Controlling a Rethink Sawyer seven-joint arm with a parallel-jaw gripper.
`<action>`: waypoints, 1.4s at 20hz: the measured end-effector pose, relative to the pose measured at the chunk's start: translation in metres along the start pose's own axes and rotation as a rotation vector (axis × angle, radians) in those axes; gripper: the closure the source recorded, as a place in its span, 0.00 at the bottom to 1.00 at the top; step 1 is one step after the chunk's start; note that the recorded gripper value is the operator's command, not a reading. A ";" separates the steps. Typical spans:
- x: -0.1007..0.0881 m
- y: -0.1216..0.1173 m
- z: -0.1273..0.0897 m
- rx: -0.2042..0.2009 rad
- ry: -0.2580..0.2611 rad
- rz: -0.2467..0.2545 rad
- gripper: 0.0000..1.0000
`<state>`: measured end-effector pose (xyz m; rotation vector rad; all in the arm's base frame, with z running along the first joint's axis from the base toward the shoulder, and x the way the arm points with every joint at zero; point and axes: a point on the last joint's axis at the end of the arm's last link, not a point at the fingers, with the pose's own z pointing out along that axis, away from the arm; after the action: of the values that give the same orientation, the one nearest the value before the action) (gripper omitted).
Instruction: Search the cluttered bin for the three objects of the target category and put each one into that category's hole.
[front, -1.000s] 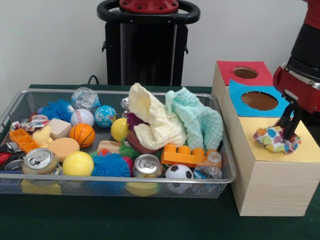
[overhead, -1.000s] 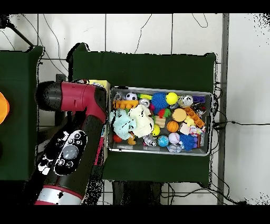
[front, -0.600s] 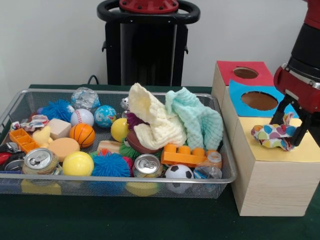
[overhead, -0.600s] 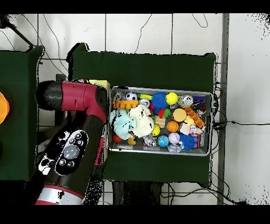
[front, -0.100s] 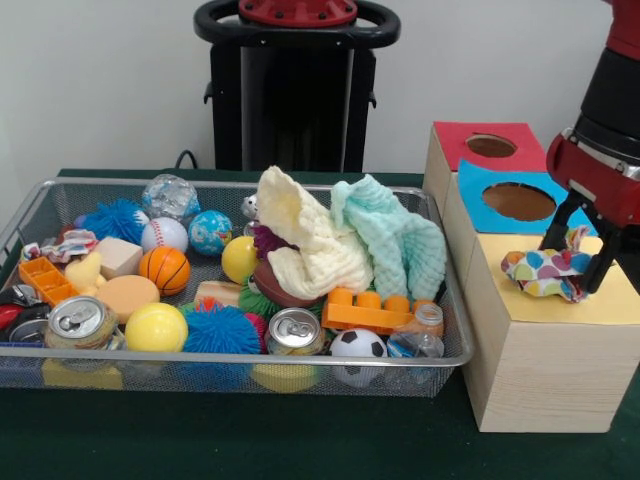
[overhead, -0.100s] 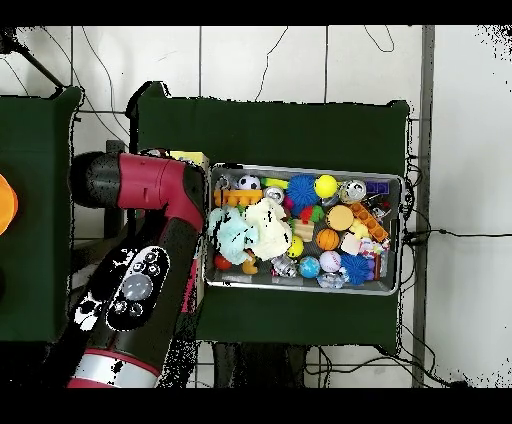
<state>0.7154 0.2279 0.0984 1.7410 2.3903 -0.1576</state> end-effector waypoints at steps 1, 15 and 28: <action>0.000 0.000 0.000 0.000 0.000 0.000 0.00; -0.003 0.002 -0.011 -0.013 0.001 0.006 0.00; -0.007 0.002 -0.025 -0.026 0.005 0.017 0.00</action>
<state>0.7172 0.2263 0.1244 1.7513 2.3696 -0.1196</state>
